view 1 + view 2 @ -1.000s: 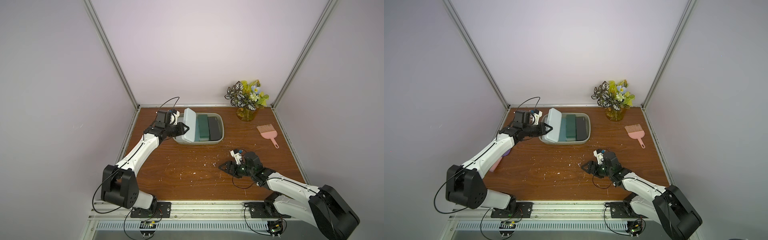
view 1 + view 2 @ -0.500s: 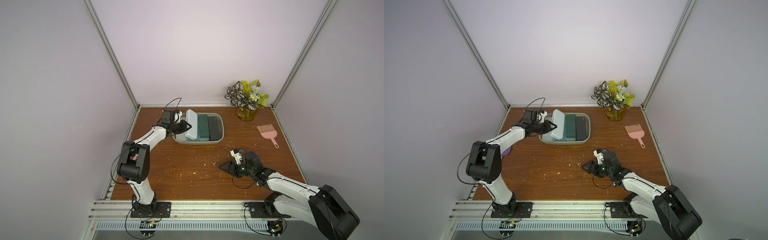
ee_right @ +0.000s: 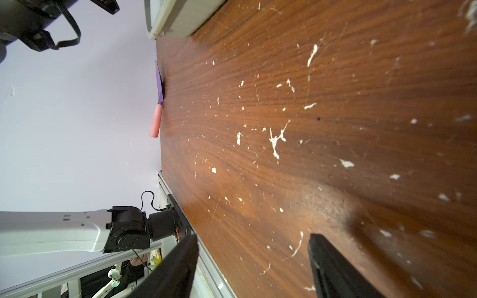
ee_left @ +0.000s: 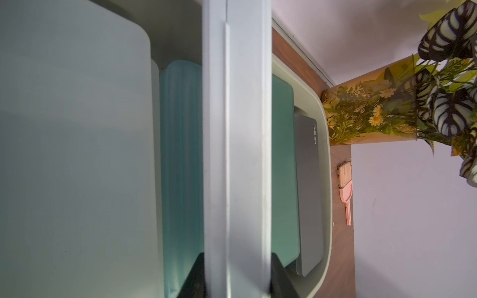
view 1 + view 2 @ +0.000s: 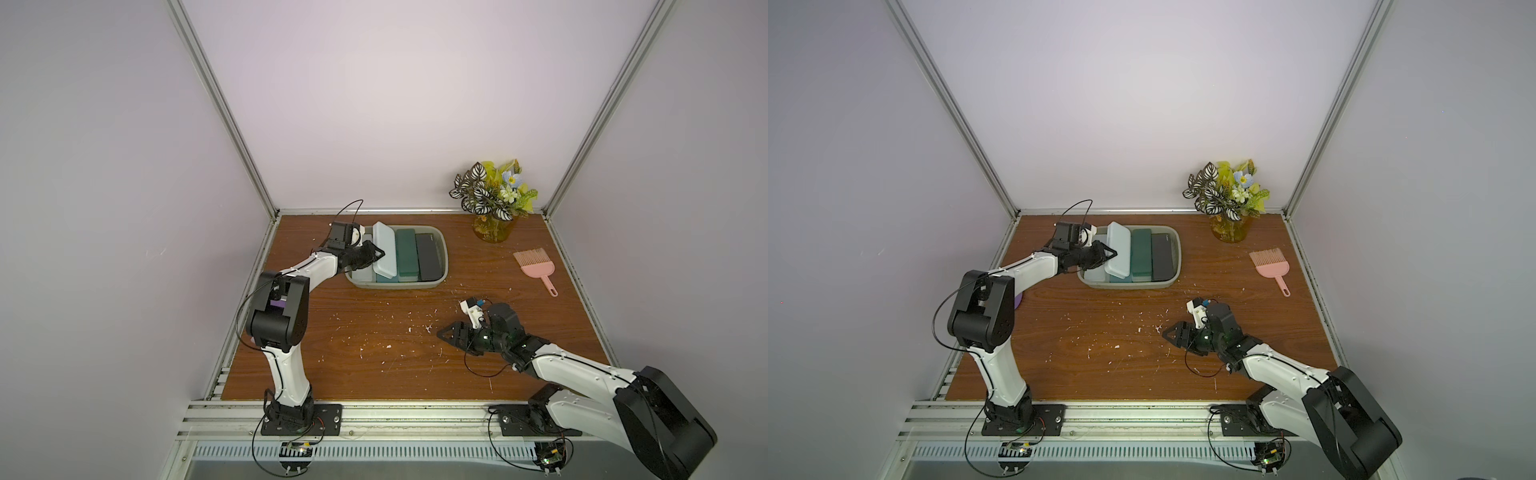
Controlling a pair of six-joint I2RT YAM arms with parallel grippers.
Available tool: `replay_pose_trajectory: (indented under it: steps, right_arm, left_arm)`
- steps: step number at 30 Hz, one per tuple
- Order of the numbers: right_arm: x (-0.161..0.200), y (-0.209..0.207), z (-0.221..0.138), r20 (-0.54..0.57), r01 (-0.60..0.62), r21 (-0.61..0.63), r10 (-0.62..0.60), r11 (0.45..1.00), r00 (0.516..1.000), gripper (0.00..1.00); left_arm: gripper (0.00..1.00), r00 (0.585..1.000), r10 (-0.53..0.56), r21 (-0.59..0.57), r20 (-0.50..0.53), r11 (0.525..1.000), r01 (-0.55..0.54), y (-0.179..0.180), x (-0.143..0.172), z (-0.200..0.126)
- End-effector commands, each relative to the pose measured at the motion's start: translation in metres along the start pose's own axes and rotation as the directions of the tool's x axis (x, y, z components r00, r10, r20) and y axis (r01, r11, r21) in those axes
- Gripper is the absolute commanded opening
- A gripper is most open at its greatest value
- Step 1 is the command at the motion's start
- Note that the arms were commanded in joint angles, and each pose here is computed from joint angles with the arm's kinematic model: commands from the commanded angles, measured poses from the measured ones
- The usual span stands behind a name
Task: Put the pencil case into the storage box
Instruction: Place the pencil case at the storage box.
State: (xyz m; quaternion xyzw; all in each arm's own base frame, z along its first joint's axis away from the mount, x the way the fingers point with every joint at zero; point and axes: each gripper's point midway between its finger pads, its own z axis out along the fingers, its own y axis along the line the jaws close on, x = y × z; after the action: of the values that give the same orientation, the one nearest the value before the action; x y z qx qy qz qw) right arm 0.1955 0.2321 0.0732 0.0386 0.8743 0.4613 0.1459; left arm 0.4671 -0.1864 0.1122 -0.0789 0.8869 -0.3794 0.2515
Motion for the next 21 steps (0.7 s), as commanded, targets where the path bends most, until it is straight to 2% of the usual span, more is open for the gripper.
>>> replay_pose_trajectory:
  steps: [1, 3, 6, 14, 19, 21]
  right_arm:
    - [-0.003, 0.007, 0.0, 0.005, 0.024, -0.03, -0.024, 0.999, 1.0, 0.74]
    - [-0.002, 0.006, 0.0, 0.003, 0.024, -0.031, -0.024, 0.999, 1.0, 0.74]
    - [-0.002, 0.007, 0.001, 0.001, 0.024, -0.035, -0.024, 0.999, 1.0, 0.74]
    - [-0.004, 0.011, 0.001, 0.0, 0.023, -0.042, -0.023, 0.999, 1.0, 0.74]
    - [-0.005, 0.012, 0.001, -0.001, 0.025, -0.042, -0.025, 0.999, 1.0, 0.74]
    - [-0.006, 0.012, 0.001, -0.001, 0.026, -0.041, -0.026, 0.999, 1.0, 0.74]
  left_arm:
    - [0.36, 0.999, 0.032, 0.021, 0.027, 0.999, -0.033, -0.01, -0.013, -0.002]
    - [0.41, 0.999, 0.03, 0.01, 0.019, 0.999, -0.03, -0.006, -0.012, 0.0]
    - [0.45, 0.999, 0.04, 0.004, 0.014, 0.999, -0.04, -0.007, -0.011, 0.002]
    - [0.46, 0.998, 0.064, -0.064, -0.007, 0.996, -0.064, 0.001, -0.01, 0.007]
    - [0.67, 0.993, 0.121, -0.172, 0.006, 0.978, -0.118, 0.002, -0.017, -0.006]
    - [0.71, 0.989, 0.145, -0.198, 0.021, 0.97, -0.138, -0.002, -0.022, -0.014]
